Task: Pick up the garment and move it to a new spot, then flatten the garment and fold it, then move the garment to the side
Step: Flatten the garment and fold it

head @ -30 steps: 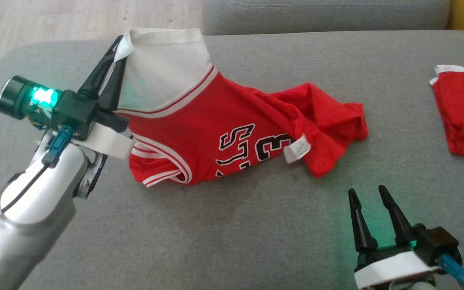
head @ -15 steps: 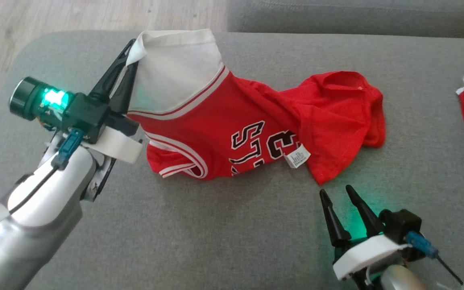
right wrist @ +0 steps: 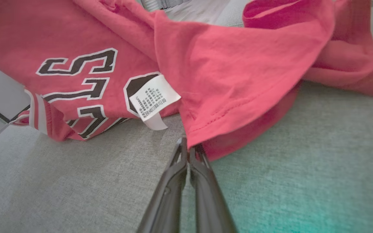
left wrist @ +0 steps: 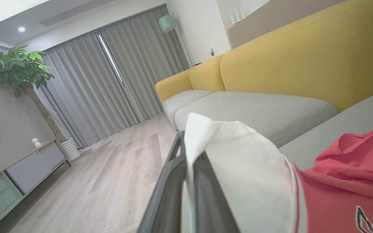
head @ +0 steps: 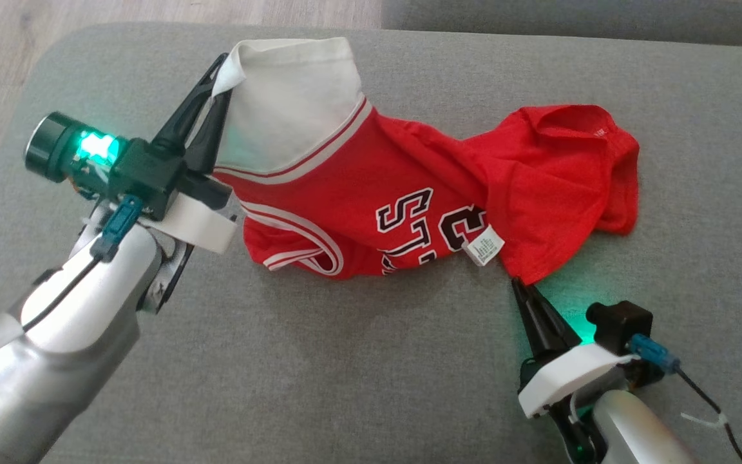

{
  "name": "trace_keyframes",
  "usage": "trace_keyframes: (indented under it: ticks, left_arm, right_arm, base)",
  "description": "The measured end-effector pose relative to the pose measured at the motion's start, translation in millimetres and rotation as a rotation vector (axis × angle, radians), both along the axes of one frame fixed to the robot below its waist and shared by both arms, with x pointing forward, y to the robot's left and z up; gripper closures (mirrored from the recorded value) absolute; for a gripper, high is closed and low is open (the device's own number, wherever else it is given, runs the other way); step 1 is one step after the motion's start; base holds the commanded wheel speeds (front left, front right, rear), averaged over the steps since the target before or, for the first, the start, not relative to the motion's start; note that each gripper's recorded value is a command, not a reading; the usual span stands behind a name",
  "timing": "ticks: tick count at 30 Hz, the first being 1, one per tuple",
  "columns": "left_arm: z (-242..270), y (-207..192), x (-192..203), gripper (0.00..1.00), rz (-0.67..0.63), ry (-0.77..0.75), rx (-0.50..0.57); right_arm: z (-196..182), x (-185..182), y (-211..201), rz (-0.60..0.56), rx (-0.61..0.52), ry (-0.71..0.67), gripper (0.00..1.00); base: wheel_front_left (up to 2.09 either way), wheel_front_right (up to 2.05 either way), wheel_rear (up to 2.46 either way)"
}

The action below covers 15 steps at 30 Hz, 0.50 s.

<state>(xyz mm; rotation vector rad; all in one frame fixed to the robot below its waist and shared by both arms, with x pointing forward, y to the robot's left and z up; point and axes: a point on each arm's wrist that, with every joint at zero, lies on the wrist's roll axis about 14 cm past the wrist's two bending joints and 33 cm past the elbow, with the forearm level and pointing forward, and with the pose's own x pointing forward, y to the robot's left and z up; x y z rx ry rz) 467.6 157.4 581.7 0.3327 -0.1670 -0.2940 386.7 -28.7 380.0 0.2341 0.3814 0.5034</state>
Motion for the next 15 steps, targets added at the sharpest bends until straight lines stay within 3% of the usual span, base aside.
trace_keyframes:
  ticks: [5, 10, 15]
  left_arm:
    - [4, -3, 0, 1.0, -0.005, -0.011, 0.003]
    - [25, 0, -8, 1.0, -0.023, -0.065, 0.018]
    - [60, 2, -27, 1.0, -0.069, -0.153, 0.037]
  right_arm:
    - [16, 6, -10, -0.021, -0.002, -0.057, 1.0]
    - [80, 32, -42, -0.115, 0.055, -0.243, 1.0]
    - [145, 41, -100, -0.194, 0.024, -0.424, 1.0]
  base:
    - [0.0, 0.0, 0.0]
    - [0.0, 0.0, 0.0]
    - [0.0, 0.0, 0.0]
